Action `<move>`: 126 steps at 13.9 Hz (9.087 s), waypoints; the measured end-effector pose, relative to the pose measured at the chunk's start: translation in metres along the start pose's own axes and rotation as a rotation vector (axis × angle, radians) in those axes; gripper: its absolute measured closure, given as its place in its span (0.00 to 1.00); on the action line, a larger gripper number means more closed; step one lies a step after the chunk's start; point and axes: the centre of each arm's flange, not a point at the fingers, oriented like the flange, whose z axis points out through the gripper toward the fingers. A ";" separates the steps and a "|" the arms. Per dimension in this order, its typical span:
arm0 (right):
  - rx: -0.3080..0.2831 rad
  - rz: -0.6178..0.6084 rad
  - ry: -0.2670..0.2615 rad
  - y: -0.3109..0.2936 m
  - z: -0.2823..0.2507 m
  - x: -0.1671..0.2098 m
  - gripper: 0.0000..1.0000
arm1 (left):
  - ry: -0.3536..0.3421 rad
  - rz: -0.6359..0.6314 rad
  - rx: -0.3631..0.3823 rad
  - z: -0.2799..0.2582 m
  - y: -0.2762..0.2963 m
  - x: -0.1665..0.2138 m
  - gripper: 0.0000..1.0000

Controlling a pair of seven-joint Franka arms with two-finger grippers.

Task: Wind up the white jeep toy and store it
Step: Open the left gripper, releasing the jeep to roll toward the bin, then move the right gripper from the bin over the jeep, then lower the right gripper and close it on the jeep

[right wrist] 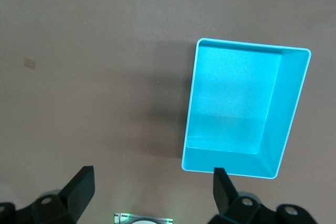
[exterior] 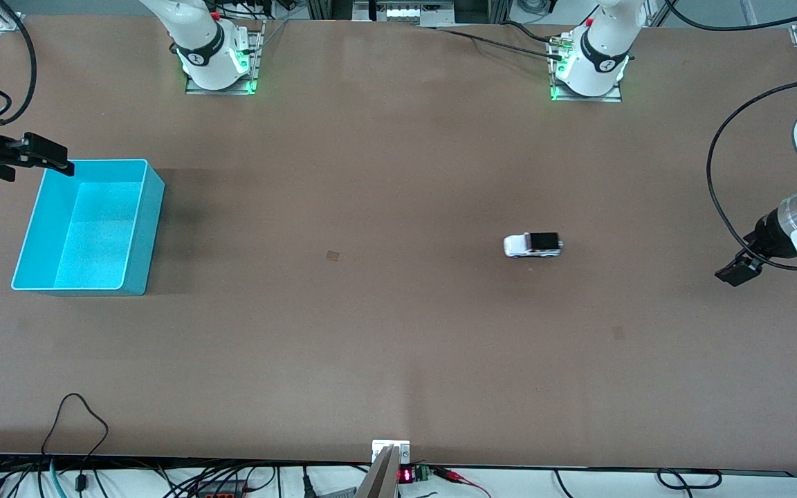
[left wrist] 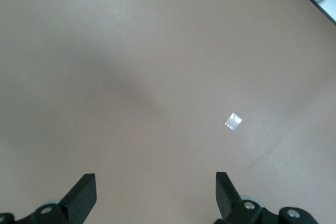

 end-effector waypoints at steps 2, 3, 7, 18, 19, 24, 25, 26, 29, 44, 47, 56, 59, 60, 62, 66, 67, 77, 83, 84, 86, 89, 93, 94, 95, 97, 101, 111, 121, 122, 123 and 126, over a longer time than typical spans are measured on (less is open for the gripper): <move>0.000 0.000 0.000 0.000 0.000 0.000 0.00 | 0.003 0.128 0.001 -0.004 0.005 -0.005 0.00; 0.000 0.000 0.000 0.000 0.000 0.000 0.00 | 0.001 0.193 0.005 -0.007 0.009 -0.010 0.00; 0.000 0.000 0.000 0.000 0.000 0.000 0.00 | -0.041 0.494 0.039 -0.018 0.012 -0.023 0.00; 0.000 0.000 0.000 0.000 0.000 0.000 0.00 | -0.009 0.715 0.035 -0.092 0.037 -0.037 0.00; 0.000 0.000 0.000 0.000 0.000 0.000 0.00 | -0.015 0.727 0.039 -0.091 0.034 -0.035 0.00; 0.000 0.001 0.000 0.000 0.000 0.000 0.00 | -0.021 0.698 -0.014 -0.100 0.015 -0.016 0.00; 0.000 0.001 0.000 0.000 0.000 0.000 0.00 | -0.018 0.700 -0.017 -0.102 0.017 -0.017 0.00; 0.000 0.001 0.000 0.000 0.000 0.000 0.00 | -0.019 0.704 -0.020 -0.102 0.019 -0.019 0.00; 0.000 0.001 -0.001 0.000 0.000 0.000 0.00 | -0.020 0.710 -0.020 -0.102 0.022 -0.022 0.00; 0.009 -0.071 -0.078 -0.026 0.043 0.027 0.00 | -0.008 0.737 -0.007 -0.171 0.035 -0.065 0.00; 0.020 -0.241 -0.100 -0.044 0.057 0.029 0.00 | -0.018 0.717 -0.037 -0.171 0.038 -0.067 0.00; -0.063 -0.682 -0.001 -0.089 0.114 0.019 0.00 | 0.015 0.691 -0.051 -0.162 0.023 -0.067 0.00; -0.082 -0.831 0.013 -0.088 0.141 0.009 0.00 | 0.017 0.687 -0.050 -0.163 0.016 -0.075 0.00; -0.084 -0.889 0.015 -0.087 0.151 0.008 0.00 | 0.013 0.677 -0.062 -0.166 0.011 -0.075 0.00; -0.085 -0.996 0.014 -0.084 0.174 0.005 0.00 | 0.005 0.668 -0.073 -0.172 -0.002 -0.071 0.00; -0.097 -1.160 0.035 -0.077 0.213 -0.002 0.00 | -0.001 0.674 -0.074 -0.174 -0.005 -0.073 0.00; -0.098 -1.186 0.039 -0.076 0.221 -0.003 0.00 | -0.002 0.676 -0.075 -0.174 -0.004 -0.074 0.00; -0.070 -1.297 0.069 -0.093 0.295 -0.004 0.00 | -0.033 0.660 -0.063 -0.173 -0.006 -0.078 0.00; -0.108 -1.407 0.061 -0.109 0.330 0.005 0.00 | -0.016 0.657 -0.070 -0.175 -0.006 -0.076 0.00; -0.106 -1.408 0.069 -0.110 0.334 0.006 0.00 | -0.013 0.657 -0.071 -0.175 -0.006 -0.076 0.00; -0.106 -1.412 0.086 -0.111 0.340 0.009 0.00 | -0.011 0.656 -0.072 -0.175 -0.006 -0.076 0.00; -0.105 -1.428 0.101 -0.116 0.351 0.011 0.00 | -0.008 0.656 -0.073 -0.175 -0.005 -0.075 0.00; -0.126 -1.459 0.105 -0.122 0.351 0.015 0.00 | 0.005 0.655 -0.078 -0.175 -0.004 -0.074 0.00; -0.128 -1.465 0.106 -0.122 0.352 0.016 0.00 | 0.008 0.655 -0.080 -0.176 -0.004 -0.074 0.00; -0.128 -1.467 0.107 -0.122 0.354 0.016 0.00 | 0.011 0.655 -0.081 -0.176 -0.004 -0.073 0.00; -0.122 -1.469 0.109 -0.123 0.359 0.017 0.00 | 0.014 0.655 -0.082 -0.176 -0.004 -0.073 0.00; -0.118 -1.468 0.121 -0.123 0.364 0.019 0.00 | 0.015 0.655 -0.082 -0.175 -0.003 -0.073 0.00; -0.108 -1.467 0.141 -0.120 0.383 0.022 0.00 | 0.022 0.655 -0.086 -0.173 -0.002 -0.071 0.00; -0.099 -1.465 0.152 -0.117 0.397 0.025 0.01 | 0.015 0.655 -0.085 -0.168 -0.001 -0.070 0.00; -0.103 -1.471 0.152 -0.117 0.397 0.026 0.04 | 0.015 0.655 -0.085 -0.168 -0.001 -0.070 0.00; -0.108 -1.477 0.151 -0.117 0.397 0.027 0.15 | 0.015 0.655 -0.085 -0.168 -0.001 -0.070 0.00; -0.114 -1.480 0.154 -0.117 0.395 0.028 0.45 | 0.014 0.655 -0.084 -0.168 -0.001 -0.070 0.00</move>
